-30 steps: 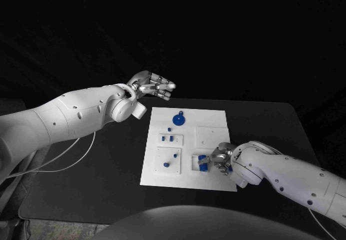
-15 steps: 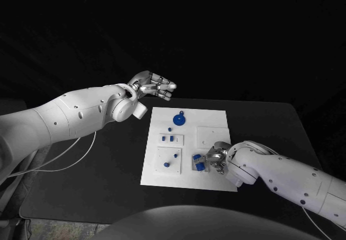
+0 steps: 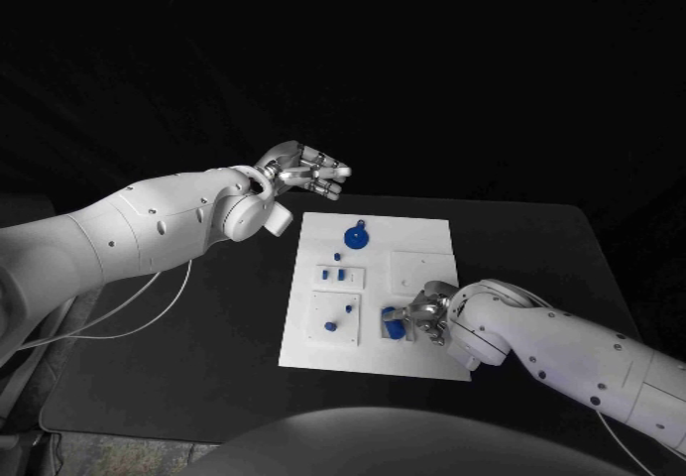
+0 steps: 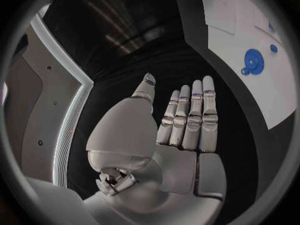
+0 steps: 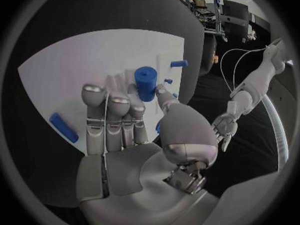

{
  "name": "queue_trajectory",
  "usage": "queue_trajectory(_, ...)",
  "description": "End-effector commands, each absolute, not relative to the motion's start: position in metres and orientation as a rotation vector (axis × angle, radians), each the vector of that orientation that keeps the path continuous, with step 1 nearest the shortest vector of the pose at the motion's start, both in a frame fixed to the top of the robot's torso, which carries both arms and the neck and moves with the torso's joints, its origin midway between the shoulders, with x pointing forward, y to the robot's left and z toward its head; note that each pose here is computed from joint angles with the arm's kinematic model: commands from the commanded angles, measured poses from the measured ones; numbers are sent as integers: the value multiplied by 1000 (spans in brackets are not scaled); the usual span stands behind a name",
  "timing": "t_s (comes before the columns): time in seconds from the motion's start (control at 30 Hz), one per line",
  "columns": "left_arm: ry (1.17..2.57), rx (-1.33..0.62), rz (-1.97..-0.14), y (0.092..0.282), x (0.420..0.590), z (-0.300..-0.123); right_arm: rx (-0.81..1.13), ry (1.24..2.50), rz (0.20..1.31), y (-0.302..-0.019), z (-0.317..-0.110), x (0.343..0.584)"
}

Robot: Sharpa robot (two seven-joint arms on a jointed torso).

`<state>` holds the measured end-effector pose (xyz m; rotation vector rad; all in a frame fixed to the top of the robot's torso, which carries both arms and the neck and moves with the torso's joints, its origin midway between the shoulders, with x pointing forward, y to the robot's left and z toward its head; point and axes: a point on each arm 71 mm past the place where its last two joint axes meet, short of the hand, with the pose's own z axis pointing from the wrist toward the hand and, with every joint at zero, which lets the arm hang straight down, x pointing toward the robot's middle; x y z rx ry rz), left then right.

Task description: Assemble the parts on the task board

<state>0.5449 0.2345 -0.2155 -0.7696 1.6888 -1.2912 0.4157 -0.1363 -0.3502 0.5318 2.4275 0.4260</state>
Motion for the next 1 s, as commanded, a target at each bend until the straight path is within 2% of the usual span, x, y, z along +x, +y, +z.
queue_trajectory(0.03,1699,-761,-1307,232,544,-215,482,2432,432,-133,-351,415)
queue_trajectory(1.0,1708,-762,-1293,237,544,-216,375,2463,527,-143,-338,399)
